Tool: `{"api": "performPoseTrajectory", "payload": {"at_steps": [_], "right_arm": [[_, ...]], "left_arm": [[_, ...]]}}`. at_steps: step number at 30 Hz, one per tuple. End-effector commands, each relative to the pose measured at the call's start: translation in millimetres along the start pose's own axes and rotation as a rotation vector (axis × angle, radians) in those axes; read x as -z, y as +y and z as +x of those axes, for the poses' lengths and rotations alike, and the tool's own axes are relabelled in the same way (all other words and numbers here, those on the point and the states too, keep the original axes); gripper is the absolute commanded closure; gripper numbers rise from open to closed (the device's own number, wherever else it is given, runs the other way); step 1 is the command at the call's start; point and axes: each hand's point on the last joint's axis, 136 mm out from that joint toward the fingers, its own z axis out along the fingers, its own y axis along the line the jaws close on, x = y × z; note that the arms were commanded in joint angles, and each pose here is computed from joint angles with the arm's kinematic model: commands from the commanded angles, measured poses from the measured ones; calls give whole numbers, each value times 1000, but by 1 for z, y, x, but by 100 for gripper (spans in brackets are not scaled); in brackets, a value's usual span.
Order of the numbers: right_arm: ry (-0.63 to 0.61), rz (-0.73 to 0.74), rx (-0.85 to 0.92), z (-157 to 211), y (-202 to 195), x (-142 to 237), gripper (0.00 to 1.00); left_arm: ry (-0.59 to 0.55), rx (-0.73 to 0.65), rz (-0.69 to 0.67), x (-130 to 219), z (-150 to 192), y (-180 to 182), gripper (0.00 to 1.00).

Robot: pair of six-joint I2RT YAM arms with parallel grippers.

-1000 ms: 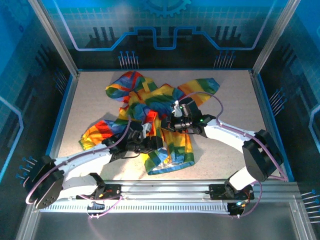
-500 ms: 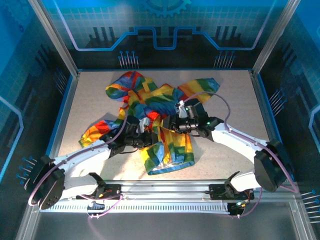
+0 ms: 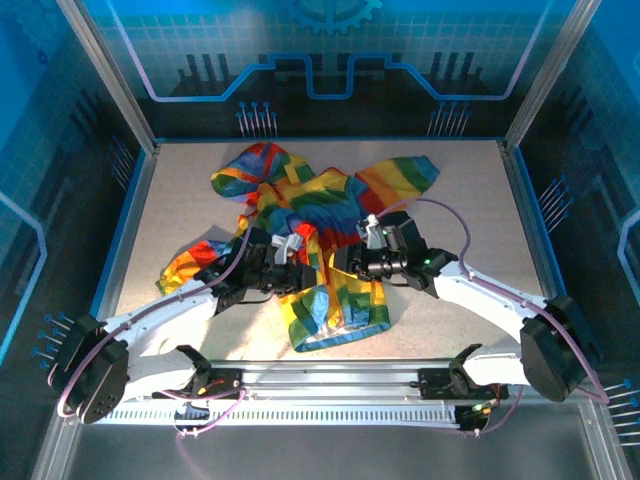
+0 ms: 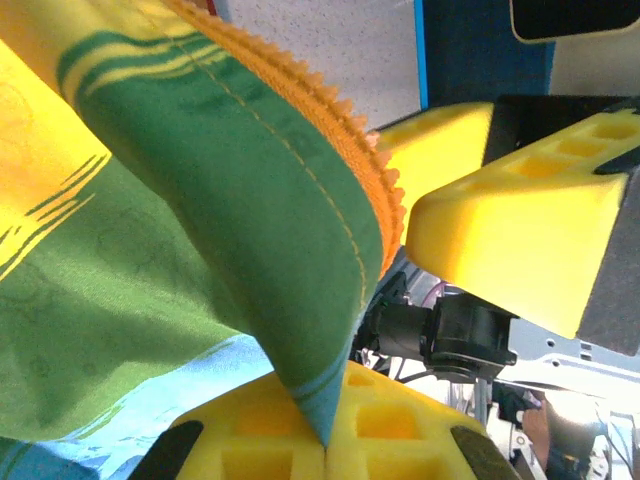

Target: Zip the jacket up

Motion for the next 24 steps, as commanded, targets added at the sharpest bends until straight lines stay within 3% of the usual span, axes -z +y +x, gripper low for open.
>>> {"api": "performPoseTrajectory", "payload": {"at_steps": [1, 6, 16, 24], "right_arm": [[31, -82, 6, -1, 13, -8, 61], [30, -155, 5, -3, 22, -13, 61], [61, -147, 10, 6, 20, -15, 62], [81, -146, 11, 13, 19, -13, 77]], "left_arm": [[44, -31, 45, 0, 4, -9, 100], [56, -33, 34, 3, 4, -12, 100], [51, -36, 42, 8, -3, -18, 100], [54, -39, 32, 10, -7, -17, 99]]}}
